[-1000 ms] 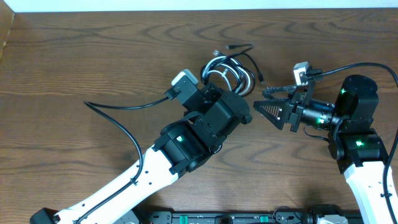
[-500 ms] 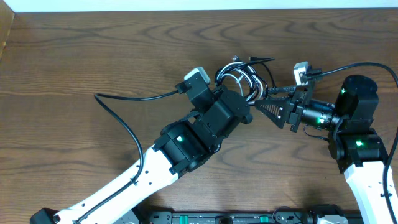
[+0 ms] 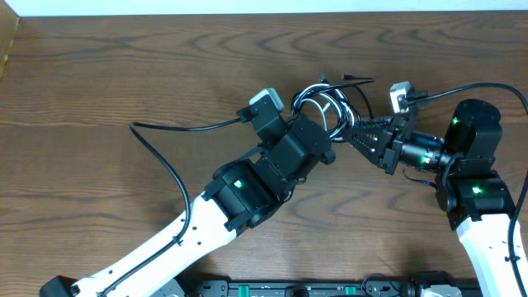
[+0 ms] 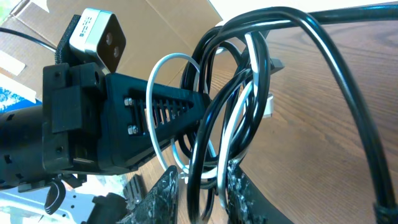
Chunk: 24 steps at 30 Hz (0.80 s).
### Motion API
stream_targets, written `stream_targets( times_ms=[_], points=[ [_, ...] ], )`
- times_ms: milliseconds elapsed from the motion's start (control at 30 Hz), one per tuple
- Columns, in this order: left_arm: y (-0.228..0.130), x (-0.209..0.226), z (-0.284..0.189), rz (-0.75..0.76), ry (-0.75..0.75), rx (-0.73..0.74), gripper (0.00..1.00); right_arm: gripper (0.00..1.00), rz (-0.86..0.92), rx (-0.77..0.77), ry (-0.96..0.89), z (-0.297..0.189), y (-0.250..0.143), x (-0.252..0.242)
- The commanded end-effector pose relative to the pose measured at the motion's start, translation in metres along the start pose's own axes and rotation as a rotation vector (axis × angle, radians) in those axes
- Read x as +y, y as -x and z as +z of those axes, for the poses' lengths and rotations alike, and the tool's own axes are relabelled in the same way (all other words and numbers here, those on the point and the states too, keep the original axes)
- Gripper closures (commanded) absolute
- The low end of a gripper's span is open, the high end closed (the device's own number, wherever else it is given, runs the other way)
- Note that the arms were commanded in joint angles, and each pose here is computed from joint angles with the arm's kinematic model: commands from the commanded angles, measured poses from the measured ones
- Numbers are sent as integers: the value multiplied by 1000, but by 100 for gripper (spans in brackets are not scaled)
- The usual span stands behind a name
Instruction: Untangle cables
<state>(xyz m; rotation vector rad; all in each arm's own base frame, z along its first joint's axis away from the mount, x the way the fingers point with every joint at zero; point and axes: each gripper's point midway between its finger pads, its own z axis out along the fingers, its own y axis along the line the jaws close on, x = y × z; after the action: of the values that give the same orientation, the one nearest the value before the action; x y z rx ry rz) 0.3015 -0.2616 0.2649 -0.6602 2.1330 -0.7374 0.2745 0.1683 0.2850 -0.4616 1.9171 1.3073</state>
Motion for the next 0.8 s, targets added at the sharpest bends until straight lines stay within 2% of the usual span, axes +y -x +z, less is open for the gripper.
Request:
stream_targets(
  times_ms=[0, 100, 233, 567, 767],
  points=[
    [-3, -5, 1, 3, -18, 21, 93, 80, -24, -9, 9, -1, 6, 6],
    [-3, -5, 1, 3, -19, 20, 93, 85, -24, -9, 9, -1, 6, 6],
    [-3, -6, 1, 2, -21, 20, 93, 99, -24, -8, 9, -1, 6, 6],
    [6, -3, 1, 0, -4, -31, 92, 99, -23, -4, 15, -1, 5, 7],
    [10, -2, 1, -42, 1, -51, 92, 99, -147, 30, 148, -1, -1, 31]
  ],
)
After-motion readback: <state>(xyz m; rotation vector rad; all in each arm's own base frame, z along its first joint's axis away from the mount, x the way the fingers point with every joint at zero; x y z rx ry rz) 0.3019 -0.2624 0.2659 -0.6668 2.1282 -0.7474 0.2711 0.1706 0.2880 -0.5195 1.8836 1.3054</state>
